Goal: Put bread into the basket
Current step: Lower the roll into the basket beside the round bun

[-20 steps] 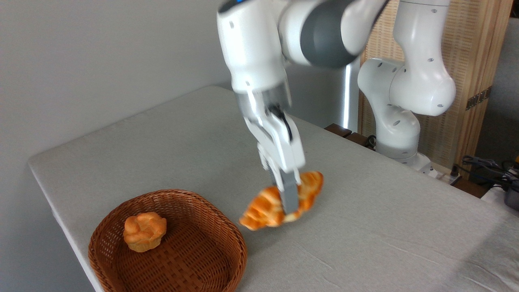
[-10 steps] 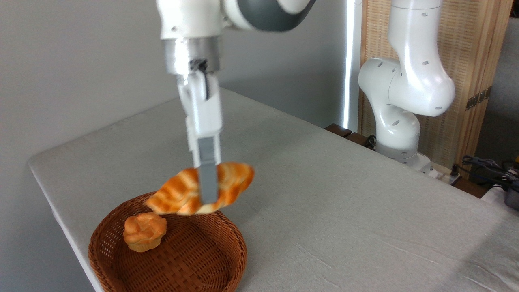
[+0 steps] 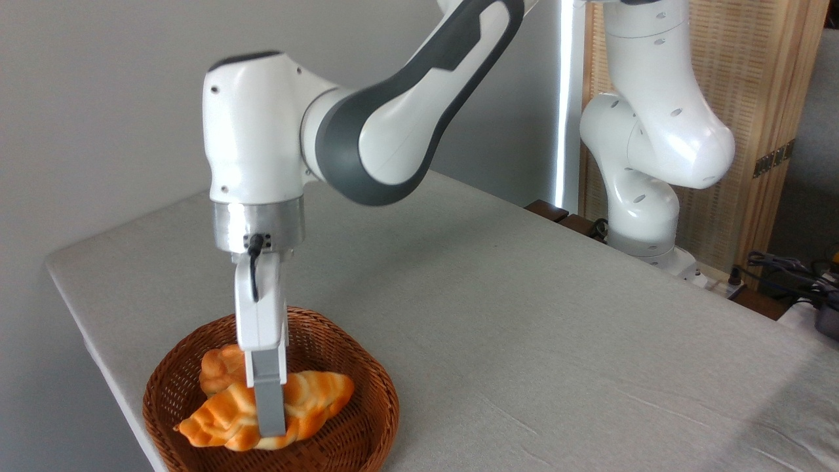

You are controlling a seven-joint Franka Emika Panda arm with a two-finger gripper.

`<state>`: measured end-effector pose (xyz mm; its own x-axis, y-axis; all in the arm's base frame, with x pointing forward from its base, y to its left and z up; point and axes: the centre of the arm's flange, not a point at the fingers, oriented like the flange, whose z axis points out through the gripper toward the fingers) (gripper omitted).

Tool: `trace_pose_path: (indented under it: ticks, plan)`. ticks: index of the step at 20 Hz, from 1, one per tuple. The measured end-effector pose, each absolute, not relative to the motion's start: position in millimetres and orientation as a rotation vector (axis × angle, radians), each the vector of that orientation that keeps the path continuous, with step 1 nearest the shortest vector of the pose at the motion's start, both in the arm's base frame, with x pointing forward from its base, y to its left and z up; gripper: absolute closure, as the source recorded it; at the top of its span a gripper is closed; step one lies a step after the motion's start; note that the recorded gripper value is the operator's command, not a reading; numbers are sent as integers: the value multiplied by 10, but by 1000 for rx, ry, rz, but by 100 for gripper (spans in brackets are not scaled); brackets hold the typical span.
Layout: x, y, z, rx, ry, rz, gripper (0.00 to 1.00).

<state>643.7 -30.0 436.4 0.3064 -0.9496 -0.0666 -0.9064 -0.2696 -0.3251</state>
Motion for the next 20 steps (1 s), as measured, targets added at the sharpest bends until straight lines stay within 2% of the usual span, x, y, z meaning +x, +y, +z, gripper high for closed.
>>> trace_pose_path:
  ticks: [4,15,20]
  plan:
    - [6479,-334,4279,-2262,1689,-196,0]
    - [6494,-328,4317,-2196,1703,-168,0]
    - [6475,-382,4394,-2294,1580,-199,0]
